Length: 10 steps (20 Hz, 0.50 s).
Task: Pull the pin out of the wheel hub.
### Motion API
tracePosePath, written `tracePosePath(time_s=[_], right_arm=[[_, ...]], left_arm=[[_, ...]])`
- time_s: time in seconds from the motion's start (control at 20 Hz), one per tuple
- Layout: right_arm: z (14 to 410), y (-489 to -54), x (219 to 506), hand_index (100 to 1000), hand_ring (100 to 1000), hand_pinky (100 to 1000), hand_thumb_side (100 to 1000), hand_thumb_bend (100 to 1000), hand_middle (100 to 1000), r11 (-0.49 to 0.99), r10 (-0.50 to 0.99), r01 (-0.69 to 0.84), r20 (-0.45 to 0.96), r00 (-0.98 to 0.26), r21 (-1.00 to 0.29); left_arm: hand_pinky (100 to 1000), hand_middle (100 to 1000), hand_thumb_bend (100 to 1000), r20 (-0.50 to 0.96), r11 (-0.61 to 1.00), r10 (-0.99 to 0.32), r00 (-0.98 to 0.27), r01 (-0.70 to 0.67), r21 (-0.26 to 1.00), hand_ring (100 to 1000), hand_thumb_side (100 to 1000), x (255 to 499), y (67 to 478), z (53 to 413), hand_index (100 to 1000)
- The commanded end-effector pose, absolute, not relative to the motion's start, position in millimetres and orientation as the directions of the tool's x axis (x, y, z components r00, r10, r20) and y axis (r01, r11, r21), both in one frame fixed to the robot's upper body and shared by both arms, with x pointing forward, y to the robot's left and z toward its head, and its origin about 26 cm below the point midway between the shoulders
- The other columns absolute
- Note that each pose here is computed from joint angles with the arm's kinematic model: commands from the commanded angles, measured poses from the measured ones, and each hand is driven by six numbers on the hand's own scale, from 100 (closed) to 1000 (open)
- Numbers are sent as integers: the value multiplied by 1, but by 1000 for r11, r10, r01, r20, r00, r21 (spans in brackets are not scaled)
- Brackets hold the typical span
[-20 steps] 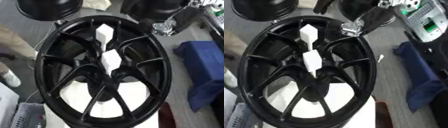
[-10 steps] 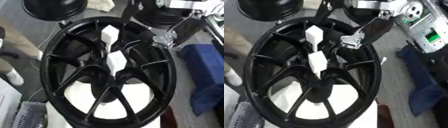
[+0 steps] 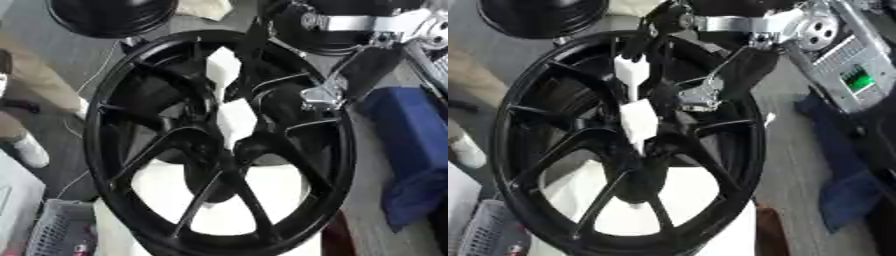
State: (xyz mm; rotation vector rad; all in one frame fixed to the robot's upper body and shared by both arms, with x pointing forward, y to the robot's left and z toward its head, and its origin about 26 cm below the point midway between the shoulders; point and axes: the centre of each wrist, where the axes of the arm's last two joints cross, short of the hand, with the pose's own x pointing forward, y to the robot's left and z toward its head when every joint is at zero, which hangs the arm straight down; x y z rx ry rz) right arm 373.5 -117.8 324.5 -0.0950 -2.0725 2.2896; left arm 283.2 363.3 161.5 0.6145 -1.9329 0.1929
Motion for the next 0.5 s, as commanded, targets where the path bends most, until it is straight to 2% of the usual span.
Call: tracePosePath(time_s=[0.05, 0.5], right_arm=[[333, -114, 369, 856, 735, 781, 668, 269, 740, -253, -8, 160, -163, -987, -954], [316, -109, 376, 851, 744, 786, 693, 260, 746, -308, 5, 140, -149, -989, -941]], left_arm=[[667, 547, 543, 873, 843, -363, -325, -514, 159, 718, 532, 281, 369, 169, 699], [667, 547, 540, 877, 835, -366, -311, -525, 163, 718, 533, 280, 373, 166, 699]])
